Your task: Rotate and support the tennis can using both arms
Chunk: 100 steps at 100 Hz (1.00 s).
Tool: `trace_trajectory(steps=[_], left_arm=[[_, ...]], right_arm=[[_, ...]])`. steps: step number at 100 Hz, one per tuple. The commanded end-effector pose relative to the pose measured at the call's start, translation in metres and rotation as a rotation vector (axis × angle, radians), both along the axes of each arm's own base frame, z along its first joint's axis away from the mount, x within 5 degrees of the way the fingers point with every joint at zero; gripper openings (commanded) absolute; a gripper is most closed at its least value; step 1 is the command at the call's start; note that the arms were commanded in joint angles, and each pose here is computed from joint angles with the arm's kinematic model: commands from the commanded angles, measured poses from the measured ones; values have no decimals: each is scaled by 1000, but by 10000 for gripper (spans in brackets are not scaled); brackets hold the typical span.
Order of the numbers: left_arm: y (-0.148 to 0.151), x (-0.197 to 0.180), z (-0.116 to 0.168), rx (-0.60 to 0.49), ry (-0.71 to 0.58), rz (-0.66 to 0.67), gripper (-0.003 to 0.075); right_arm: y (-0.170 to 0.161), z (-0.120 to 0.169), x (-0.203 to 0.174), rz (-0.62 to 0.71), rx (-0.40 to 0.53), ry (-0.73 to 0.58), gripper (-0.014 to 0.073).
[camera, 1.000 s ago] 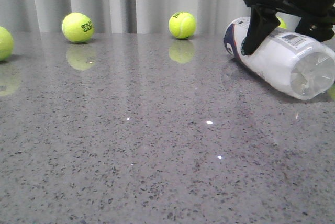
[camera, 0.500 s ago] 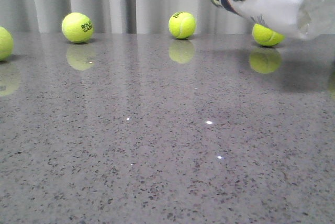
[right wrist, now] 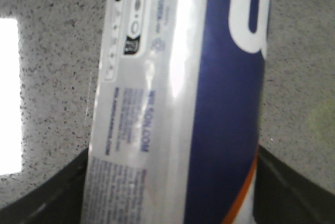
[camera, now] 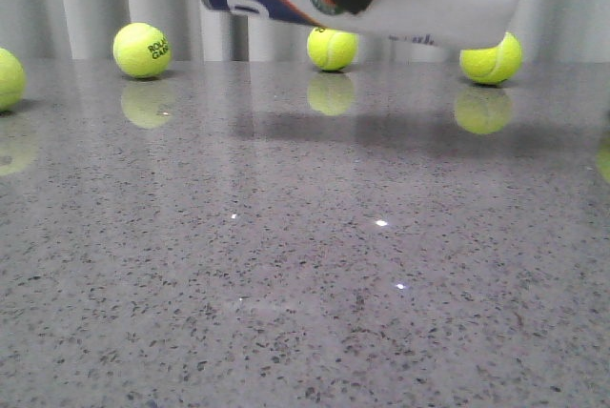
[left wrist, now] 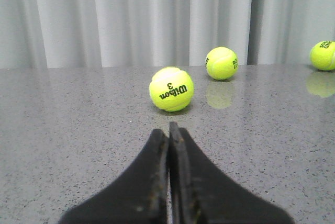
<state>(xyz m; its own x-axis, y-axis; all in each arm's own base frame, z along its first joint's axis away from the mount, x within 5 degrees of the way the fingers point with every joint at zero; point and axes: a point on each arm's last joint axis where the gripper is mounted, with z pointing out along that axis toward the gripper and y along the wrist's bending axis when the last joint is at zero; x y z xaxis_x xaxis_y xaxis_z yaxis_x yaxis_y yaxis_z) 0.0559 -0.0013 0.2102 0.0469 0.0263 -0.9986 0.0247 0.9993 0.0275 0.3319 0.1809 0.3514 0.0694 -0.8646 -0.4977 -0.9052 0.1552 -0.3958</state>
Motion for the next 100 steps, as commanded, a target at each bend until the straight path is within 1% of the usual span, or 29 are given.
trace_trajectory(steps=[1,14,23,57,62,69,76,79,80,84,90,95,100], left_arm=[[0,-1,-6,-17,-73,-2,-21],[0,-1,-6,-17,-73,-2,-21],[0,-1,-6,-17,-73,-2,-21],[0,-1,-6,-17,-73,-2,-21],[0,-1,-6,-17,-73,-2,-21],[0,-1,-6,-17,-73,-2,-21],[0,-1,-6,-17,-73,-2,-21],[0,-1,-6,-17,-73,-2,-21],[0,-1,-6,-17,-73,-2,-21],[0,-1,-6,-17,-73,-2,-21],[0,-1,-6,-17,-73,-2,-21],[0,-1,-6,-17,-73,-2,-21],[0,-1,-6,-17,-73,-2,-21]], right_arm=[[2,15,2,63,0,-108,227],[6,-3,11,113,-47,-80,227],[8,-15,15,119,-61,-46,227],[13,-41,23,133,-95,42,227],[13,-42,24,134,-97,46,238],[13,-42,24,134,-97,46,302],[13,-42,24,134,-97,46,410],[13,-42,24,134,-97,48,469],[13,-42,24,134,-97,48,469],[13,-42,23,134,-97,49,549],[13,-42,23,136,-99,53,632],[13,-42,23,137,-100,55,668],[13,-42,23,137,-99,54,661]])
